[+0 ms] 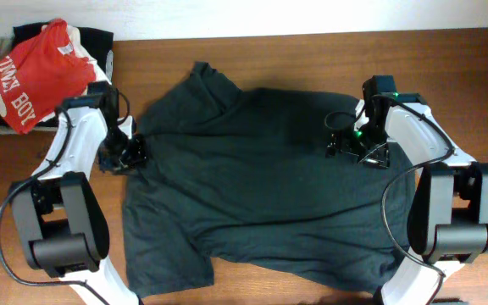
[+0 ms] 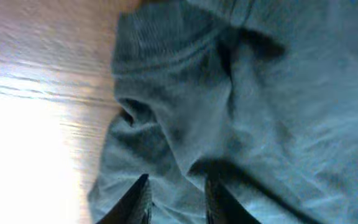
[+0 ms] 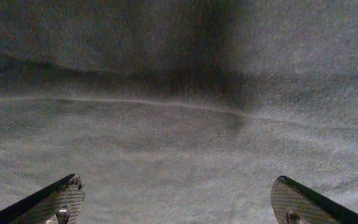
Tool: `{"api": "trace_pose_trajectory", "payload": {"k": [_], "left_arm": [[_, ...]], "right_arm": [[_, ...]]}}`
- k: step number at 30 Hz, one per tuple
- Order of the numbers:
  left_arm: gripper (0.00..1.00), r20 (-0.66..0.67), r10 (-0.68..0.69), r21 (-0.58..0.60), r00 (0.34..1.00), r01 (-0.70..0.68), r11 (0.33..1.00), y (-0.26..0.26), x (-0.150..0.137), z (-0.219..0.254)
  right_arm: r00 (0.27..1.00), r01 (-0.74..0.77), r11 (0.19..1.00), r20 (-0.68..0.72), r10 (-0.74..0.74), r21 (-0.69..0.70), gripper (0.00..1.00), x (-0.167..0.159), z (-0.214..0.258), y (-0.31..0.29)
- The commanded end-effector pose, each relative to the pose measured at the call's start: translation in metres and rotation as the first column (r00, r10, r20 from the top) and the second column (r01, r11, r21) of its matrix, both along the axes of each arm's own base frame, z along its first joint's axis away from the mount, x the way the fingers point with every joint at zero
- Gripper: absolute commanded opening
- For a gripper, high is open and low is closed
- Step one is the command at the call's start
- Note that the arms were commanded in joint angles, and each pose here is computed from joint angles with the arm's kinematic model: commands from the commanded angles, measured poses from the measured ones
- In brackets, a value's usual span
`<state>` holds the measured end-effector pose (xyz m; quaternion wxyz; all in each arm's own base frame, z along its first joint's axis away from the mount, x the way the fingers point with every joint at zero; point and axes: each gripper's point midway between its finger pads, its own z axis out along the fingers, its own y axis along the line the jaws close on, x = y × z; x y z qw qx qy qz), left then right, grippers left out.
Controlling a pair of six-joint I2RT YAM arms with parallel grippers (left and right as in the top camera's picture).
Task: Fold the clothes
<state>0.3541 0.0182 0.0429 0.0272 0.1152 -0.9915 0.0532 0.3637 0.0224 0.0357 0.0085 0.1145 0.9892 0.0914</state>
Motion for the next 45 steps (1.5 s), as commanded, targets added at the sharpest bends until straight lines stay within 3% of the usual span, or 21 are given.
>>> {"api": "trace_pose_trajectory", "payload": {"k": [1,4,5,9,11,15,16,17,18,21,23,24,25,26,28,29,32,34,38,45], "left_arm": [[0.2,0.001,0.021,-0.027,1.0,-0.021,0.999,-0.006,-0.009,-0.019],[0.04,0.007,0.052,0.008,0.999,-0.052,0.999,-0.001,-0.01,-0.031],[0.01,-0.003,0.101,0.088,0.995,-0.1,0.991,0.013,-0.014,-0.036],[0.01,0.014,0.161,0.156,0.987,-0.161,0.974,0.036,-0.014,-0.038],[0.01,0.011,0.285,0.274,0.959,-0.277,0.921,0.067,-0.025,-0.036],[0.01,-0.062,0.408,0.305,0.911,-0.372,0.876,0.096,-0.055,-0.033],[0.2,-0.073,0.421,0.307,0.904,-0.381,0.872,0.1,-0.059,-0.033],[0.79,-0.071,0.426,0.307,0.902,-0.387,0.87,0.102,-0.059,-0.032],[0.99,-0.063,0.426,0.305,0.903,-0.389,0.869,0.103,-0.056,-0.029],[0.99,-0.001,0.423,0.293,0.906,-0.404,0.867,0.108,-0.029,0.007],[0.99,0.077,0.325,0.185,0.942,-0.334,0.924,0.084,0.003,0.029],[0.98,0.114,0.232,0.109,0.966,-0.245,0.963,0.063,0.019,0.03],[0.78,0.172,0.107,-0.009,0.979,-0.108,0.994,0.026,0.04,0.029],[0.43,0.214,0.042,-0.076,0.976,-0.026,0.997,-0.004,0.054,0.027],[0.08,0.277,-0.031,-0.084,0.96,0.056,0.995,-0.036,0.076,0.018],[0.01,0.317,-0.066,-0.081,0.946,0.097,0.992,-0.052,0.089,0.012],[0.01,0.464,-0.133,-0.043,0.876,0.172,0.984,-0.085,0.133,0.002],[0.01,0.494,-0.134,-0.039,0.859,0.176,0.984,-0.088,0.147,-0.011],[0.01,0.466,-0.136,0.012,0.874,0.147,0.989,-0.076,0.151,-0.043],[0.01,0.468,-0.124,0.155,0.875,0.057,0.986,-0.038,0.162,-0.059]], "right_arm": [[1.0,0.003,1.0,0.0,-0.003,-0.012,1.0,-0.001,0.001,0.0],[1.0,0.003,1.0,0.0,-0.003,-0.012,1.0,-0.001,0.001,0.0],[1.0,0.003,1.0,0.0,-0.003,-0.012,0.99,-0.001,0.001,0.0],[1.0,0.003,1.0,0.0,-0.003,-0.012,1.0,-0.001,0.001,0.0],[1.0,0.002,1.0,-0.001,-0.002,-0.013,1.0,-0.001,0.001,0.0],[1.0,0.002,1.0,0.011,-0.002,-0.013,1.0,0.002,0.001,0.0],[1.0,0.003,1.0,0.024,-0.003,-0.013,1.0,0.005,0.001,0.0],[0.999,0.003,1.0,0.033,-0.003,-0.012,1.0,0.007,0.001,0.0],[0.999,0.003,1.0,0.037,-0.002,-0.013,0.99,0.008,0.001,0.0],[0.999,0.002,1.0,0.042,-0.002,-0.013,0.99,0.009,0.001,0.0],[0.998,0.002,1.0,0.069,-0.002,-0.002,0.99,0.016,0.002,0.002],[0.996,0.001,1.0,0.087,-0.001,0.006,0.99,0.02,0.003,0.003],[0.993,-0.002,1.0,0.114,0.0,0.024,0.84,0.027,0.004,0.006],[0.99,-0.003,1.0,0.138,-0.001,0.026,0.6,0.032,0.005,0.006],[0.984,-0.004,1.0,0.181,-0.001,0.025,0.24,0.043,0.007,0.006],[0.979,-0.005,1.0,0.204,0.0,0.024,0.08,0.048,0.009,0.006],[0.964,-0.006,1.0,0.265,0.0,0.023,0.04,0.063,0.012,0.006],[0.961,-0.006,1.0,0.275,0.0,0.022,0.04,0.066,0.012,0.006],[0.968,-0.005,1.0,0.253,0.0,0.019,0.04,0.07,-0.01,0.005],[0.982,0.013,0.999,0.191,-0.004,-0.043,0.04,0.069,-0.054,-0.007]]}}
